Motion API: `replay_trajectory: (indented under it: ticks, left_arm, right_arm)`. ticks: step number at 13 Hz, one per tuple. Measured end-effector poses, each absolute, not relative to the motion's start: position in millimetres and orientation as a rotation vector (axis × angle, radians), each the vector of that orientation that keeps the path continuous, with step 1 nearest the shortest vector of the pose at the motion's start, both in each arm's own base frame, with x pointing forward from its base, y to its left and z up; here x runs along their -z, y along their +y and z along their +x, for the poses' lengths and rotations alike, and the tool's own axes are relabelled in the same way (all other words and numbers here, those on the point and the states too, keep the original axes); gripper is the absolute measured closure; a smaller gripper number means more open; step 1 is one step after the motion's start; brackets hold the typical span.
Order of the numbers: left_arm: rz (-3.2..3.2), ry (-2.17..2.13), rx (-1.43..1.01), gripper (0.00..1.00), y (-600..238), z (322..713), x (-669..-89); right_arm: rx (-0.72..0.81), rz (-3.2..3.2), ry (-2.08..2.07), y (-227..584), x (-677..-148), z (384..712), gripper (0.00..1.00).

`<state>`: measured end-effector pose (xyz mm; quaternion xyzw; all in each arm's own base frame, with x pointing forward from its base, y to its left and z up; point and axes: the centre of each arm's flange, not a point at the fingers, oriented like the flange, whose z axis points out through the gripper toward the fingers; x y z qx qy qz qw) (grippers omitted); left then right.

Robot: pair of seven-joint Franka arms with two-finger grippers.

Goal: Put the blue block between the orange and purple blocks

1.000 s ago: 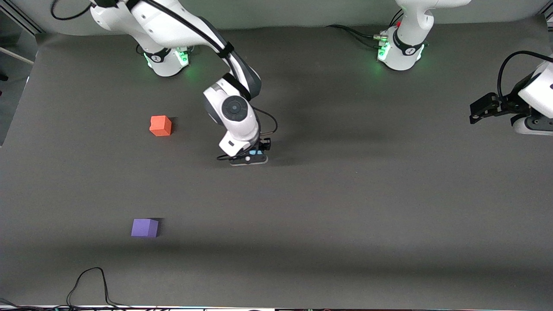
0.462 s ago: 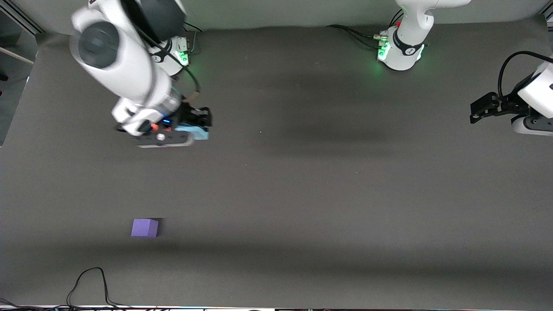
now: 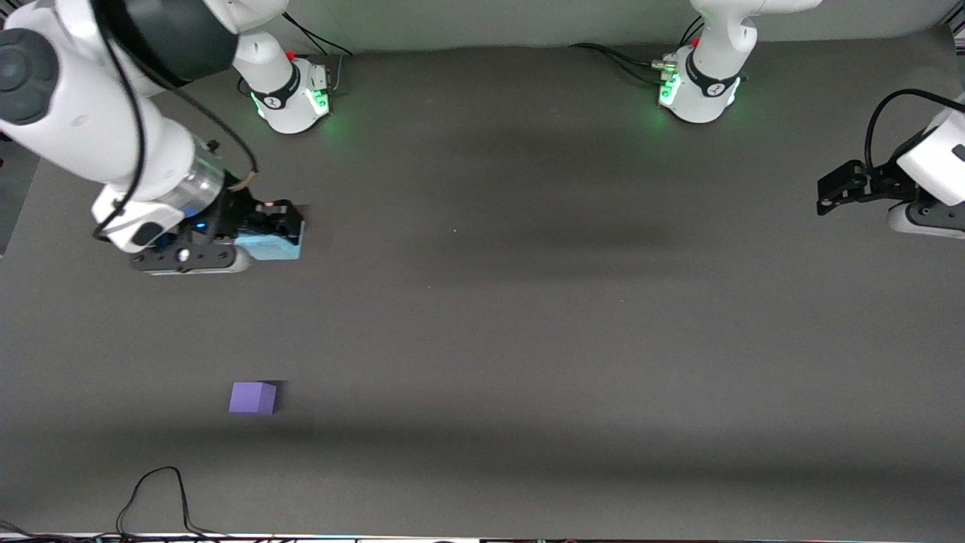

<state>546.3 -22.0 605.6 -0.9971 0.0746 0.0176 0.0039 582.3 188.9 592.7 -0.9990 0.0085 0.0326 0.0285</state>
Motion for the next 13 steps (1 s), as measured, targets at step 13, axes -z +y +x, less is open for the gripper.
replay_trajectory:
  ticks: [13]
  left_arm:
    - [-3.124, 0.235, -0.056, 0.0, -22, 547, -605]
  right_arm:
    - [-0.115, -3.05, 0.159, 6, -464, 553, 0.33]
